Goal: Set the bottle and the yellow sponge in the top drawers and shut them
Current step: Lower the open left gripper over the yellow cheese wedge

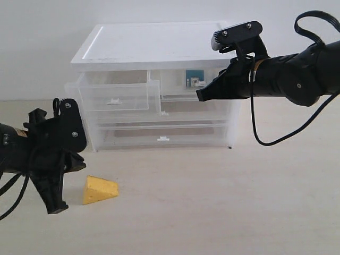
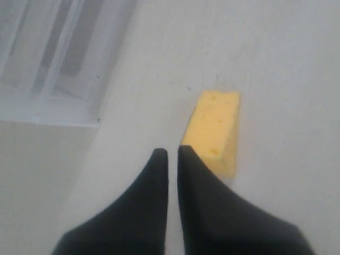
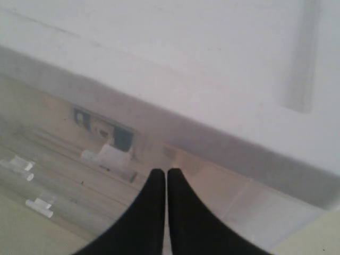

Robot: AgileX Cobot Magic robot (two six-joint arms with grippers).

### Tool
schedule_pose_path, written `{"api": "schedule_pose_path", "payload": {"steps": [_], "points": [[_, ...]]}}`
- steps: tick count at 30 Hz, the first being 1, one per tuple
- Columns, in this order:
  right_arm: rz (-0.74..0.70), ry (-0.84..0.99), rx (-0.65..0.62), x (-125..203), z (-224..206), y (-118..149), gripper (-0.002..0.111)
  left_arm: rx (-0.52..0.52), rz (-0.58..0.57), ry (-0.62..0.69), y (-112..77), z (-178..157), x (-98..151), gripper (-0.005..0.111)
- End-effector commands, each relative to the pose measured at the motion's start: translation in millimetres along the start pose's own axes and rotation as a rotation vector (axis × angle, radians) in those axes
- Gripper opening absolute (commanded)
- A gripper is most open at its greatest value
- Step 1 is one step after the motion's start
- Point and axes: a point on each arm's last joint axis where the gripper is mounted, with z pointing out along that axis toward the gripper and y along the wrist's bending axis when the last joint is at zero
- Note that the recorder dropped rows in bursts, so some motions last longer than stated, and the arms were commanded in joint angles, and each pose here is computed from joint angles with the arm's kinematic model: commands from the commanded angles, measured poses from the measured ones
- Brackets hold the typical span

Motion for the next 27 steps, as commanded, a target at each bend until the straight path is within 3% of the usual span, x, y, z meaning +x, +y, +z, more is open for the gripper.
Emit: {"api": "schedule_pose_path", "payload": {"steps": [1, 18, 20, 25, 27], "points": [[0.017, -0.033, 0.007, -5.2, 1.3, -4.4, 0.000, -0.024, 0.090, 0.011, 9.6, 1.8, -1.7, 0.004], [0.019, -0.030, 0.008, -4.9, 1.3, -4.5, 0.000, 0.026, -0.029, 0.035, 3.6, 21.2, 3.4, 0.005], [0.019, -0.030, 0.008, -4.9, 1.3, -4.5, 0.000, 0.027, -0.058, 0.031, 3.5, 21.2, 3.0, 0.012], [0.019, -0.030, 0.008, -4.9, 1.3, -4.5, 0.000, 0.015, -0.098, 0.019, 5.4, 21.0, 1.1, 0.051], [0.019, -0.030, 0.008, -4.9, 1.3, -4.5, 0.000, 0.011, -0.088, 0.017, 5.8, 21.0, 1.0, 0.059]]}}
